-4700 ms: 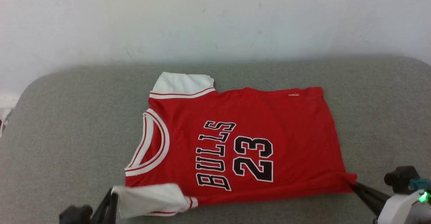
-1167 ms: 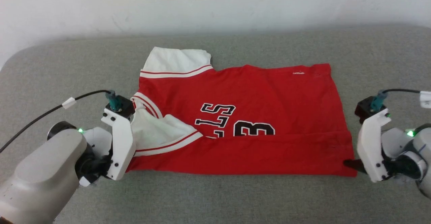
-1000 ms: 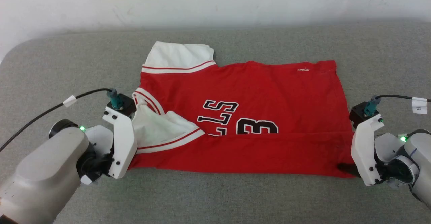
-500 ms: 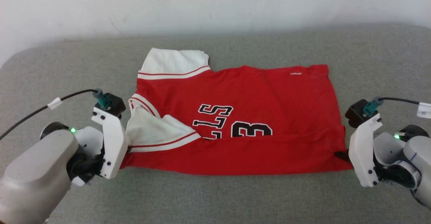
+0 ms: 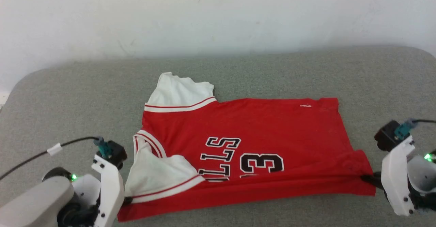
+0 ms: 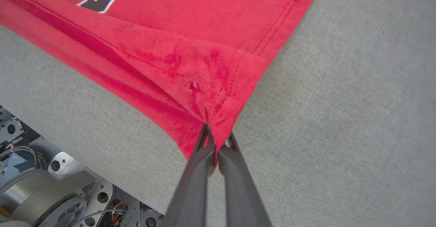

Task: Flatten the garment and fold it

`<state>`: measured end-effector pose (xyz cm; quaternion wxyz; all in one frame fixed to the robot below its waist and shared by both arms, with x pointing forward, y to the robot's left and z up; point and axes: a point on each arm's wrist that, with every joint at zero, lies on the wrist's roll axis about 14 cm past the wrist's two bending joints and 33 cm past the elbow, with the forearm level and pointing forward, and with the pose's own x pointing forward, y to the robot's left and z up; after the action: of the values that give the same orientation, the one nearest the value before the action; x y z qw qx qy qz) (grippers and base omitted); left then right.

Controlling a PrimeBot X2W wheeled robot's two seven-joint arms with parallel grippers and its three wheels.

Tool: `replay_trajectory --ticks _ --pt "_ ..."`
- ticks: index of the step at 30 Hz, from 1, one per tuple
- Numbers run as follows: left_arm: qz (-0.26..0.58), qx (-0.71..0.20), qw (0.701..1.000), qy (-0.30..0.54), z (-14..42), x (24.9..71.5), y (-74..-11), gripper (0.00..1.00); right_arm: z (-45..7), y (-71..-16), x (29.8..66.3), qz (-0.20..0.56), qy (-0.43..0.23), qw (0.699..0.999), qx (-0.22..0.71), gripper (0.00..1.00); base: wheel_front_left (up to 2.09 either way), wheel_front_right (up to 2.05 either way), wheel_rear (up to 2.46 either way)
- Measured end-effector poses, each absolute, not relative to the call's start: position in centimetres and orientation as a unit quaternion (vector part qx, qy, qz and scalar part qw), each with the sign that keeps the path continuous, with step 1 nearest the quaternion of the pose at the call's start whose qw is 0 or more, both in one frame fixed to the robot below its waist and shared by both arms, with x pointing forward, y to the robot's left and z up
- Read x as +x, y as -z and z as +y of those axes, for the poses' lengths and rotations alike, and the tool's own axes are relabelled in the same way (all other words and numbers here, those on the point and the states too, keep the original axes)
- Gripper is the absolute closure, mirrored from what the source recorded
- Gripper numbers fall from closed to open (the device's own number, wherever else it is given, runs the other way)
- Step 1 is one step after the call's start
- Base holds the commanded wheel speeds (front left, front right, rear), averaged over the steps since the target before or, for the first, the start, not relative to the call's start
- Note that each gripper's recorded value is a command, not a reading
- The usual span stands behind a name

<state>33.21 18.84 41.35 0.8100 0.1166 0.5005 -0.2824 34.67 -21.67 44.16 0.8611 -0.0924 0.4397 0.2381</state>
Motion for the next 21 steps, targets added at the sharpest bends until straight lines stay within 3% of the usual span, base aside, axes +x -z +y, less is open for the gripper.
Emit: replay_trajectory --ticks 13,14,15,16,21 --pt "0.537 0.06 0.802 0.255 18.7 31.7 -37.7 1.0 -22.1 -38.3 31.9 0.511 -0.218 0.83 -0.06 1.0 0.0 0.0 0.0" --pt "0.534 0.058 0.805 0.252 18.7 31.8 -37.6 1.0 -21.8 -38.0 31.9 0.509 -0.218 0.831 -0.056 0.71 0.0 0.0 0.0" --pt "0.53 0.057 0.808 0.25 18.7 32.0 -37.6 0.42 -21.7 -38.1 32.1 0.504 -0.218 0.834 -0.055 0.01 0.0 0.0 0.0" --pt "0.524 0.058 0.813 0.249 18.8 32.2 -37.6 0.0 -21.5 -38.3 32.4 0.495 -0.22 0.839 -0.054 0.0 0.0 0.0 0.0" --pt "0.48 0.078 0.839 0.244 19.5 33.4 -39.3 0.0 -21.5 -41.8 35.0 0.4 -0.219 0.888 -0.063 0.0 0.0 0.0 0.0"
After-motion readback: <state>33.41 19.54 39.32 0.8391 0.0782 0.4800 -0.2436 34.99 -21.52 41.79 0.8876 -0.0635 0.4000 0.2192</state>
